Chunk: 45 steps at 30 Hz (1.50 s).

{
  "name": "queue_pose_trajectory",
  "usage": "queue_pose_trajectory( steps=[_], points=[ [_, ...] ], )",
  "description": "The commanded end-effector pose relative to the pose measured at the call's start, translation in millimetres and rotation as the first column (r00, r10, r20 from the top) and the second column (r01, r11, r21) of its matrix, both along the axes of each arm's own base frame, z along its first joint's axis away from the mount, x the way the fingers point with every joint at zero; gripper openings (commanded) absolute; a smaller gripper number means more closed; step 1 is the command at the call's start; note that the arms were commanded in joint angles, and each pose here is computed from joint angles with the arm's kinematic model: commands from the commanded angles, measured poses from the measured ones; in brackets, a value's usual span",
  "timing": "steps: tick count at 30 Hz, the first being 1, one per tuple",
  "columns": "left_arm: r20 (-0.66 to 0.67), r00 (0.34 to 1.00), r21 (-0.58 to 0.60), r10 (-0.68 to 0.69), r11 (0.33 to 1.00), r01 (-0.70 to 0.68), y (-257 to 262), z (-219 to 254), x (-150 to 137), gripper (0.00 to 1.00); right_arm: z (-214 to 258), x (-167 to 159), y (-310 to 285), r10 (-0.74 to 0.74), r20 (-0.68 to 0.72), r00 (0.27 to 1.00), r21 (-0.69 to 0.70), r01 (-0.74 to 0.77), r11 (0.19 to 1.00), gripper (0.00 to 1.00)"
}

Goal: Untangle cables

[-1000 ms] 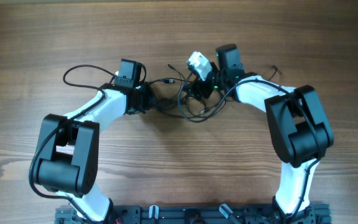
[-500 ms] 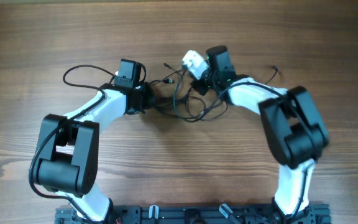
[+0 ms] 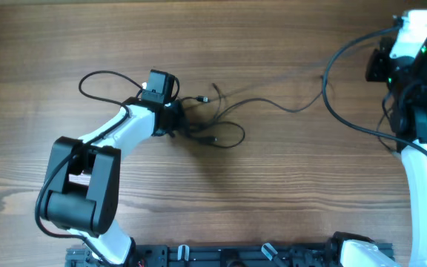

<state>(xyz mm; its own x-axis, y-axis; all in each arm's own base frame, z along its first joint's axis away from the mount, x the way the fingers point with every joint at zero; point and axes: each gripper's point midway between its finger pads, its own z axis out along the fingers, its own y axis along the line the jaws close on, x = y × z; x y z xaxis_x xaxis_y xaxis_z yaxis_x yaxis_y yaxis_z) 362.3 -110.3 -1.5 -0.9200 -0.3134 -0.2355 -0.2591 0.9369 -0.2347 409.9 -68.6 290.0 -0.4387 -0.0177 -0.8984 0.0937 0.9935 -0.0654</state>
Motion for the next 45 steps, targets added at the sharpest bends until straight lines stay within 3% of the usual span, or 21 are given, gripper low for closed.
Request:
queue_pose_trajectory(
  steps=[1,2,4,10,11,12,16,17,18,19,21,22,23,25,29,32,34,35,37,39,45],
  points=[
    [0.0,0.998,0.13,-0.064,0.99,0.064,32.7,18.1,-11.0,0.2,32.7,-12.9,-38.1,-0.174,0.085,0.981,-0.012,0.176,0.984,0.04],
    [0.048,0.996,0.109,-0.069,0.992,0.063,29.2,35.2,-6.9,0.33,32.0,-12.4,-35.6,-0.168,0.084,0.982,0.008,0.168,0.986,0.04],
    [0.155,0.984,0.023,-0.089,0.996,0.087,15.0,76.0,-2.4,0.47,26.5,-13.5,-31.3,-0.146,0.06,0.987,0.013,0.145,0.989,0.04],
    [0.343,0.933,-0.084,-0.109,0.986,0.147,-2.5,146.7,-2.8,0.7,14.3,-16.9,-26.2,-0.12,0.008,0.993,0.021,0.12,0.993,0.04],
    [0.356,0.928,-0.085,-0.108,0.985,0.147,-2.8,149.6,-1.2,0.78,13.1,-16.9,-26.0,-0.12,0.004,0.993,0.022,0.12,0.993,0.04],
    [0.358,0.927,-0.085,-0.108,0.985,0.147,-3.2,149.1,0.0,0.96,11.3,-17.6,-25.6,-0.12,-0.004,0.993,0.023,0.12,0.993,0.04],
    [0.334,0.937,-0.089,-0.102,0.986,0.139,-3.5,140.3,0.9,1.0,-4.9,-24.9,-21.2,-0.123,-0.072,0.99,0.076,0.129,0.989,0.05],
    [0.33,0.939,-0.089,-0.103,0.986,0.139,-3.5,138.4,1.0,1.0,-10.5,-27.5,-22.2,-0.142,-0.095,0.985,0.095,0.151,0.984,0.15],
    [0.324,0.94,-0.088,-0.103,0.986,0.138,-3.6,136.2,1.1,1.0,-21.3,-32.1,-25.3,-0.188,-0.138,0.973,0.133,0.206,0.969,0.34],
    [0.316,0.943,-0.088,-0.104,0.987,0.138,-3.6,133.2,1.3,1.0,-33.9,-36.0,-27.4,-0.24,-0.185,0.953,0.195,0.275,0.941,1.0],
    [0.309,0.945,-0.087,-0.104,0.987,0.137,-3.6,130.3,1.6,1.0,-47.1,-34.8,-10.2,-0.19,-0.236,0.953,0.309,0.258,0.915,1.0],
    [0.309,0.945,-0.086,-0.104,0.987,0.137,-3.6,130.2,1.6,1.0,-50.5,-31.6,21.8,-0.014,-0.243,0.97,0.395,0.112,0.912,1.0],
    [0.312,0.944,-0.087,-0.104,0.987,0.137,-3.7,130.8,2.2,1.0,-46.9,-29.4,68.8,0.271,-0.186,0.944,0.452,-0.162,0.877,1.0],
    [0.323,0.941,-0.087,-0.103,0.987,0.138,-4.2,132.5,4.5,1.0,-51.3,-31.4,125.3,0.562,-0.122,0.818,0.444,-0.462,0.768,1.0],
    [0.312,0.95,-0.098,0.026,0.995,0.005,7.3,132.0,9.3,1.0,-103.9,-26.8,232.2,0.805,-0.173,0.567,0.348,-0.729,0.589,1.0],
    [0.303,0.95,-0.111,0.075,0.993,-0.043,10.4,131.6,9.9,1.0,-156.9,-4.8,295.8,0.796,-0.28,0.536,0.09,-0.811,0.578,0.99],
    [0.277,0.955,-0.126,0.108,0.989,-0.076,11.3,128.9,6.6,1.0,-187.0,-4.3,325.4,0.825,-0.324,0.463,-0.033,-0.877,0.479,0.92],
    [0.253,0.958,-0.138,0.138,0.985,-0.105,12.2,126.4,3.3,1.0,-202.9,-3.4,338.6,0.843,-0.341,0.417,-0.095,-0.907,0.41,0.81],
    [0.227,0.952,-0.144,0.205,0.974,-0.176,17.5,123.6,1.1,1.0,-224.2,4.9,353.2,0.863,-0.334,0.379,-0.158,-0.925,0.346,0.77],
    [0.216,0.943,-0.15,0.252,0.963,-0.223,20.8,122.7,0.7,1.0,-241.6,13.6,363.0,0.879,-0.301,0.369,-0.166,-0.928,0.333,0.78],
    [0.222,0.94,-0.146,0.259,0.962,-0.23,22.4,123.2,1.9,1.0,-285.8,-7.0,399.8,0.953,-0.231,0.198,-0.1,-0.979,0.179,0.76]
  ],
)
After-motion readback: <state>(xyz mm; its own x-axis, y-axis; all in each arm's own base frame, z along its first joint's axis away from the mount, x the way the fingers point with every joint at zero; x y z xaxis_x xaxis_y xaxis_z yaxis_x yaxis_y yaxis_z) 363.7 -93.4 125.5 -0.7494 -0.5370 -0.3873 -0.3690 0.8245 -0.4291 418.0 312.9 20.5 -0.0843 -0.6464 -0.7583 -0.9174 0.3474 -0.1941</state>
